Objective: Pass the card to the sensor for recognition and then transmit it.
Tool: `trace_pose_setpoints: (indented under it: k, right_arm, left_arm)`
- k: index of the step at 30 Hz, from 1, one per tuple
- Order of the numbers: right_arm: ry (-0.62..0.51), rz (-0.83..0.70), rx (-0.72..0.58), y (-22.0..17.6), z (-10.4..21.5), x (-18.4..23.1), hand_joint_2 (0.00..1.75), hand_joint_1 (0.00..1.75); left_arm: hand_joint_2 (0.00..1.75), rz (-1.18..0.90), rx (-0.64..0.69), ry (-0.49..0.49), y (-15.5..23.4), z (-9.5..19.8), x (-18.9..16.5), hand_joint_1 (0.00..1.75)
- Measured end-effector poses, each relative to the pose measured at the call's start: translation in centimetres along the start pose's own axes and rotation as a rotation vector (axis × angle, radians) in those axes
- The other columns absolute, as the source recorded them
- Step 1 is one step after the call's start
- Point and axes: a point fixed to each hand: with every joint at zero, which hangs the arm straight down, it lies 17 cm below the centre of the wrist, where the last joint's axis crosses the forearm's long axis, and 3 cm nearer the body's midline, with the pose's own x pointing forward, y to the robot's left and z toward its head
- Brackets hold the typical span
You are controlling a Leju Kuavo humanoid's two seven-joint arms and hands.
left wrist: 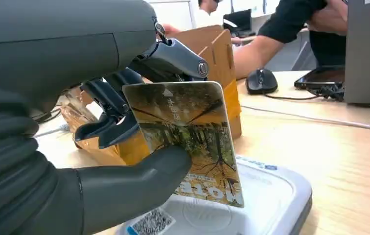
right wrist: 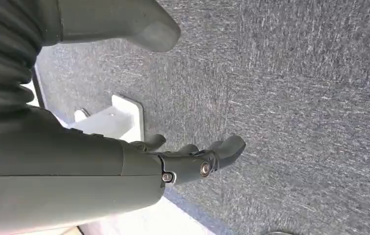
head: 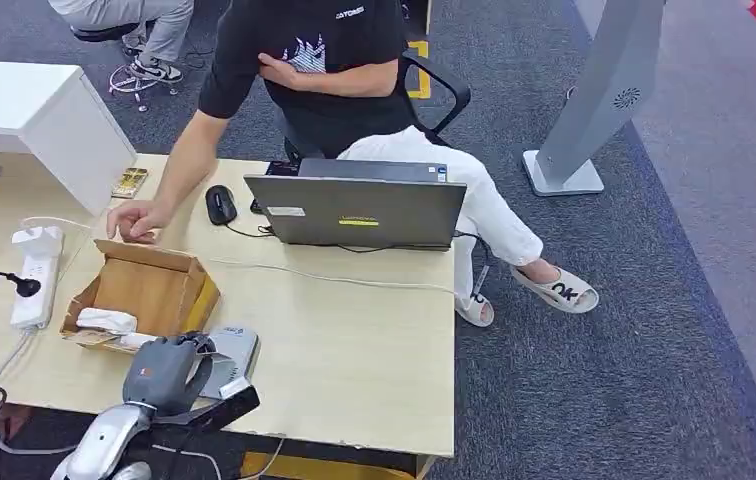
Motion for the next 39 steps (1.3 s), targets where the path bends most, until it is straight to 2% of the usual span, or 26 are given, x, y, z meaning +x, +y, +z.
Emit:
trace_pose_setpoints:
  k: [7,15,20,25,30,37,38,39]
  right_arm:
    - [-0.001,-0.002,0.000,0.0,0.0,0.0,1.75,0.00]
    - [-0.011,0.012,-0.014,-0.5,0.2,-0.3,1.75,0.00]
    - [-0.014,0.032,-0.019,-0.5,0.2,-0.4,1.75,0.00]
    - [-0.013,0.044,-0.021,-0.6,0.2,-0.5,1.75,0.00]
    - [-0.008,0.055,-0.028,-0.7,0.2,-0.7,1.75,0.00]
    - [-0.009,0.056,-0.030,-0.7,0.2,-0.7,1.75,0.00]
    - [-0.009,0.056,-0.031,-0.7,0.2,-0.7,1.75,0.00]
    - [-0.008,0.056,-0.032,-0.7,0.2,-0.7,1.75,0.00]
  left_arm:
    - [1.75,0.002,0.037,-0.011,1.5,-0.5,0.3,1.75]
    - [1.75,-0.015,0.241,-0.066,11.3,-4.6,0.5,1.75]
    - [1.75,-0.067,0.348,-0.100,16.2,-5.6,0.4,1.75]
    - [1.75,-0.055,0.478,-0.079,22.2,-6.2,-1.4,1.75]
    - [1.75,-0.018,0.567,0.001,26.1,-6.1,-4.7,1.75]
    - [1.75,-0.013,0.609,0.034,27.9,-5.9,-6.1,1.75]
    - [1.75,-0.011,0.612,0.042,28.0,-5.8,-6.4,1.64]
    - [1.75,0.002,0.613,0.051,28.1,-5.8,-6.6,0.00]
